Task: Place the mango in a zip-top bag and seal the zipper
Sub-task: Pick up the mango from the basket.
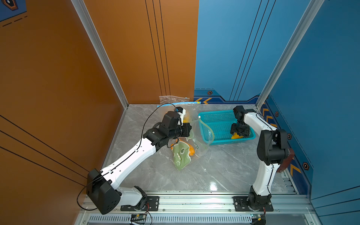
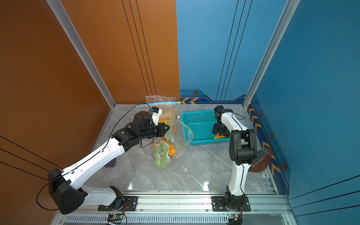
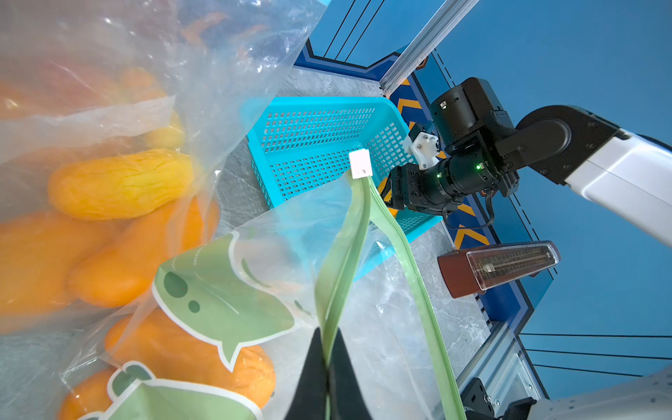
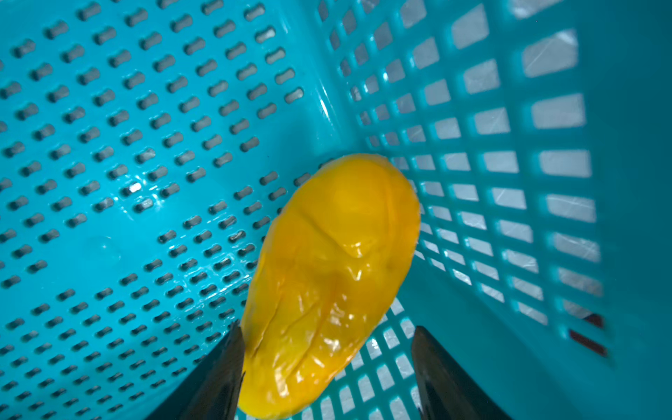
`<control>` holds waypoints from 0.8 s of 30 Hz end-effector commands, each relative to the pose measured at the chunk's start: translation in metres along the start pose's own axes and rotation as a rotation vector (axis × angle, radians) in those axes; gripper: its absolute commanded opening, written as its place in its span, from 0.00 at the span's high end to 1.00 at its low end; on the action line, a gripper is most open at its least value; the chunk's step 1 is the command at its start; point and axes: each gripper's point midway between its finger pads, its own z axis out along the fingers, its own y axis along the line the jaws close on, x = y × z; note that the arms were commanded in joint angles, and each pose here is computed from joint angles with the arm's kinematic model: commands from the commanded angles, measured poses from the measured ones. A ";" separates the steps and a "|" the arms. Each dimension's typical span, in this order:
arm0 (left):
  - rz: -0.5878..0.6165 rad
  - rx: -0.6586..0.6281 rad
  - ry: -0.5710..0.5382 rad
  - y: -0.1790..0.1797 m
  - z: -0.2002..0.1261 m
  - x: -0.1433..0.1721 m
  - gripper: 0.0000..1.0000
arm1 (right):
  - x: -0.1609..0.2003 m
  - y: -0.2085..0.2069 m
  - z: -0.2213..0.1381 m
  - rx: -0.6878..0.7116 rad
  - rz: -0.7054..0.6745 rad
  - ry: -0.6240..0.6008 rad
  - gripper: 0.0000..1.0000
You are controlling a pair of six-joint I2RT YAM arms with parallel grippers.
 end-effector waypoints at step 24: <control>-0.016 0.008 -0.002 0.006 0.001 -0.001 1.00 | -0.034 0.043 -0.034 -0.236 0.001 -0.121 0.53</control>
